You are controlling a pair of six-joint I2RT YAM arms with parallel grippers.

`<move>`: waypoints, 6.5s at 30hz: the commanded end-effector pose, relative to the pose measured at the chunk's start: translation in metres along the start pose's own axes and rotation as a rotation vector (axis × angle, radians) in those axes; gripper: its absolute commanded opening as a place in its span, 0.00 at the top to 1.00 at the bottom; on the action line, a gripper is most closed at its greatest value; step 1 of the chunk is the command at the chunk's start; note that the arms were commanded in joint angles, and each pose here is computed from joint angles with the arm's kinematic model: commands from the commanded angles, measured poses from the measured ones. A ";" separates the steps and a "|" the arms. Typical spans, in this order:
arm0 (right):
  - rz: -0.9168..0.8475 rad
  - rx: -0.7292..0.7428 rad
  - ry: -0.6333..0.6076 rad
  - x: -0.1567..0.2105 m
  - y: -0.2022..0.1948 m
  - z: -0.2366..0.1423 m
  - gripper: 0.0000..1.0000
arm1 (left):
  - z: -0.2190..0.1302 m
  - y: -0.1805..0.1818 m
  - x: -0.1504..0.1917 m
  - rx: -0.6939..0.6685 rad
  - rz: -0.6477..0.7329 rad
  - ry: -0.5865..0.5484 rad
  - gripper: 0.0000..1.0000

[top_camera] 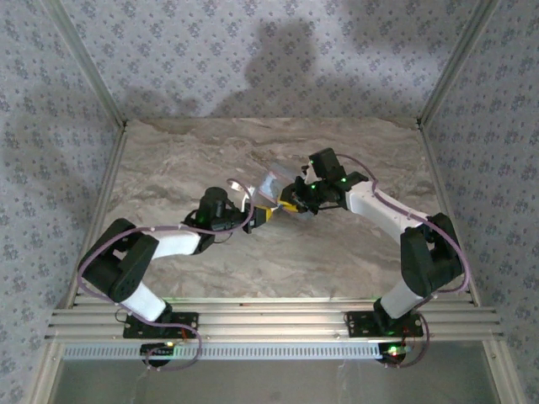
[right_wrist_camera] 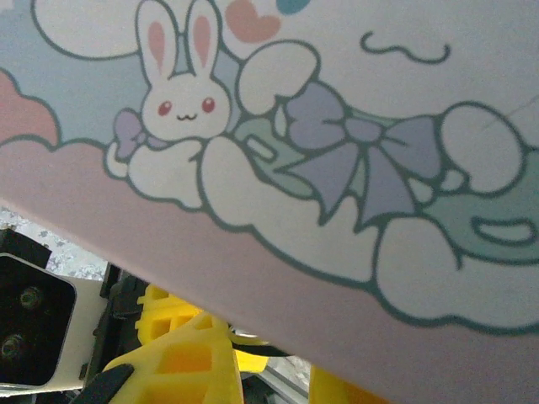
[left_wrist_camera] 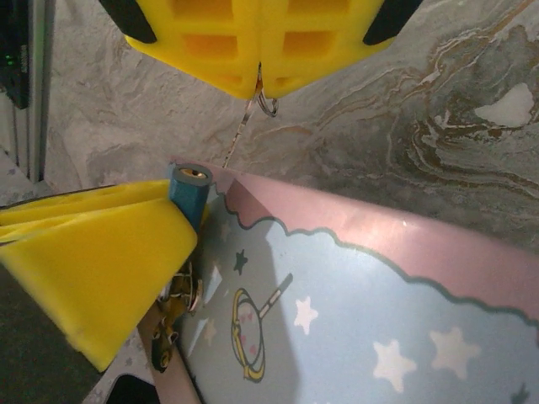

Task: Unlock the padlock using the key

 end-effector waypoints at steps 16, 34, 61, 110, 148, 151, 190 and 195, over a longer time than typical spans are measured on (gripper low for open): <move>0.009 -0.060 -0.093 -0.010 0.009 -0.015 1.00 | -0.002 -0.006 -0.010 0.130 -0.071 -0.093 1.00; 0.021 -0.059 -0.092 -0.011 0.004 -0.014 1.00 | 0.004 0.002 -0.009 0.133 -0.101 -0.094 1.00; 0.027 -0.072 -0.084 -0.010 0.005 -0.009 1.00 | 0.009 -0.001 -0.013 0.159 -0.110 -0.096 1.00; 0.041 -0.066 -0.061 -0.008 0.004 -0.003 1.00 | 0.000 -0.012 -0.020 0.193 -0.105 -0.151 1.00; 0.001 -0.037 0.072 0.011 0.001 0.021 1.00 | 0.013 -0.015 -0.034 0.303 -0.112 -0.109 1.00; 0.006 -0.018 0.059 0.010 -0.001 0.024 0.96 | 0.013 -0.013 -0.027 0.286 -0.106 -0.092 1.00; 0.068 0.299 -0.326 0.051 -0.046 0.052 0.51 | 0.029 0.022 0.067 0.124 -0.205 0.019 1.00; 0.087 0.274 -0.352 0.050 -0.045 0.048 0.50 | 0.031 0.024 0.068 0.119 -0.212 0.025 1.00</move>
Point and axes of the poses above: each hand's point on the last joint's axis, 136 mm out from that joint toward the fingers, its own z axis out along the fingers, its own y axis along the line the jaws close on, x = y × z, the point moved 7 cm from there along -z, back along the fingers, and after that the axes turned 6 degrees about -z, right-handed, at the moved point
